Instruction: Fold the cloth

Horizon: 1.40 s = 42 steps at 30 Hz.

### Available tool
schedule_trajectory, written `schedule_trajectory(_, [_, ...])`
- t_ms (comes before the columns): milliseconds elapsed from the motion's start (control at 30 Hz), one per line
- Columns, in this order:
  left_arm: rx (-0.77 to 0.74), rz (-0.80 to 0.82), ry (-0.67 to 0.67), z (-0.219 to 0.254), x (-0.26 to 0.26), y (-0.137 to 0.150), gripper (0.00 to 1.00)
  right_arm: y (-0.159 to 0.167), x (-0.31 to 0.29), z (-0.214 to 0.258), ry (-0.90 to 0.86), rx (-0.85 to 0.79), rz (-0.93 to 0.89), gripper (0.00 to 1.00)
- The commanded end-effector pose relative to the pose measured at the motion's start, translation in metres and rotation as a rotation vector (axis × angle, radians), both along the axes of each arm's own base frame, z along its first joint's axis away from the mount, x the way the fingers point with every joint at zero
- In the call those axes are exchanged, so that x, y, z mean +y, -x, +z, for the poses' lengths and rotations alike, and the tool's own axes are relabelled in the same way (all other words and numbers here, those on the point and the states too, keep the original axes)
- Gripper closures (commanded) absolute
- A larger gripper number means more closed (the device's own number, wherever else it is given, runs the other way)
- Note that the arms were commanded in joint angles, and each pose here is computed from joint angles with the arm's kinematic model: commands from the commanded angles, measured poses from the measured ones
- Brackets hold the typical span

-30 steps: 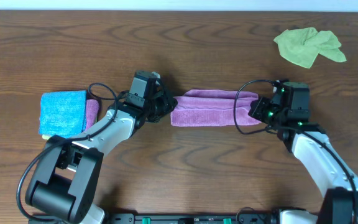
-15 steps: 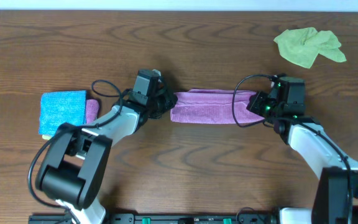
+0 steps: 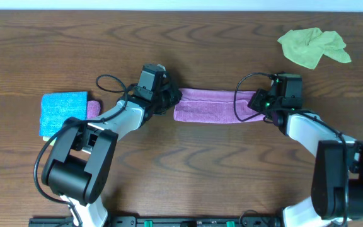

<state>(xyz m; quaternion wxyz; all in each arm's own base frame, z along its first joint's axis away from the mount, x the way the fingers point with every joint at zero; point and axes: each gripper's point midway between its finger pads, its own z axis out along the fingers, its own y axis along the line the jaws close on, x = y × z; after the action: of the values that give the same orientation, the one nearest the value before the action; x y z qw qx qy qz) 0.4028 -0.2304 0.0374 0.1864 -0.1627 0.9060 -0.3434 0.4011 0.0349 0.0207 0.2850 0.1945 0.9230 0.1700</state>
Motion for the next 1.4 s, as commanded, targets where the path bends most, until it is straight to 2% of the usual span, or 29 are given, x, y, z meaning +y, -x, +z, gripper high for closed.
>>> schedule_trajectory(0, [-0.027,0.003,-0.033,0.0,0.004,-0.007,0.94,-0.008,-0.008,0.004,0.052,-0.022,-0.015,0.99])
schedule_trajectory(233, [-0.037,0.007,-0.062,-0.002,0.008,-0.009,0.94,-0.01,-0.011,0.004,0.066,-0.029,-0.022,0.97])
schedule_trajectory(367, [-0.039,-0.004,-0.072,-0.003,0.008,-0.008,0.91,-0.01,-0.011,0.004,0.067,-0.028,-0.022,0.83])
schedule_trajectory(433, [-0.034,-0.002,-0.078,-0.004,0.009,-0.007,0.85,-0.01,-0.011,0.004,0.066,-0.029,-0.022,0.7])
schedule_trajectory(467, [-0.03,0.002,-0.085,-0.005,0.011,-0.006,0.77,-0.01,-0.011,0.004,0.066,-0.028,-0.022,0.57])
schedule_trajectory(533, [-0.023,0.002,-0.093,-0.007,0.012,-0.005,0.59,-0.009,-0.011,0.003,0.065,-0.023,-0.022,0.38])
schedule_trajectory(567, [-0.021,0.0,-0.097,-0.008,0.012,-0.004,0.49,-0.008,-0.011,0.003,0.065,-0.019,-0.021,0.23])
schedule_trajectory(600, [-0.02,-0.001,-0.098,-0.008,0.012,-0.004,0.42,-0.007,-0.01,0.002,0.064,-0.014,-0.021,0.09])
schedule_trajectory(633, [-0.017,-0.001,-0.098,-0.008,0.013,-0.004,0.34,-0.006,-0.009,0.002,0.056,-0.01,-0.014,0.01])
schedule_trajectory(667, [-0.015,0.0,-0.099,-0.009,0.013,-0.003,0.27,-0.005,-0.006,0.001,0.044,-0.006,-0.005,0.01])
schedule_trajectory(767, [-0.016,-0.001,-0.097,-0.008,0.013,-0.004,0.19,-0.002,-0.003,0.001,0.024,0.006,-0.006,0.01])
schedule_trajectory(867, [-0.03,-0.011,-0.093,-0.003,0.012,-0.004,0.04,0.0,0.0,0.007,0.005,0.007,-0.001,0.01])
schedule_trajectory(1100, [-0.107,-0.036,-0.104,0.023,0.017,-0.008,0.05,0.017,-0.001,0.037,-0.012,0.012,-0.024,0.01])
schedule_trajectory(1367, [-0.118,-0.089,-0.151,0.042,0.025,0.007,0.05,0.055,-0.002,0.065,-0.052,0.083,-0.092,0.01])
